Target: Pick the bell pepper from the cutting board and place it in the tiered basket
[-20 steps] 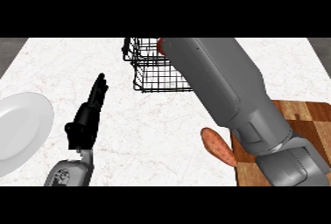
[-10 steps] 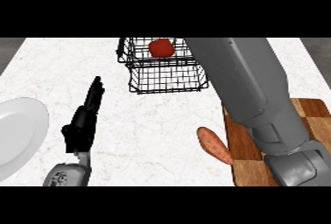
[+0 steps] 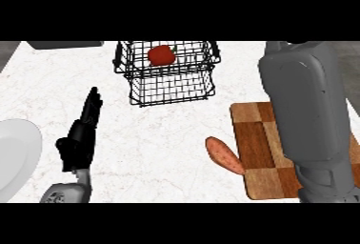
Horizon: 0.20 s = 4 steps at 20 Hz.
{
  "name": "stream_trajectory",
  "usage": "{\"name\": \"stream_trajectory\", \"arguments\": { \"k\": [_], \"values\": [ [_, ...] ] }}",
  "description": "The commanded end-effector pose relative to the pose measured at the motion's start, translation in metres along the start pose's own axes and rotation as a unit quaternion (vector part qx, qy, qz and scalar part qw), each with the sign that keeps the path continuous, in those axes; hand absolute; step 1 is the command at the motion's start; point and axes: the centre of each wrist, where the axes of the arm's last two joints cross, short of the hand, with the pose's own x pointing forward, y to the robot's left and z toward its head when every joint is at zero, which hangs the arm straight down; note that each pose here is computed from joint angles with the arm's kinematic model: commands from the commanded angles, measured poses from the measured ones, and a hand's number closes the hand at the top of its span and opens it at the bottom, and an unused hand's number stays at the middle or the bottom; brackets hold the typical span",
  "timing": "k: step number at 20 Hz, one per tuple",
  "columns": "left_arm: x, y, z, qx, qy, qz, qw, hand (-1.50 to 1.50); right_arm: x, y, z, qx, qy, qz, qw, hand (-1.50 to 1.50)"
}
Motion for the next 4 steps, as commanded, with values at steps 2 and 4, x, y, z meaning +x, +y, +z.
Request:
{"name": "stream_trajectory", "arguments": {
  "k": [2, 4],
  "values": [
    [-0.007, 0.01, 0.001, 0.016, 0.005, 0.001, 0.9999, 0.0, -0.051, -0.047, 0.01, -0.005, 0.04, -0.037, 0.998, -1.5],
    [-0.004, -0.005, 0.004, 0.014, 0.006, 0.007, 0.9999, 0.0, -0.077, -0.062, 0.018, 0.009, 0.037, -0.044, 0.998, -1.5]
  ]
}}
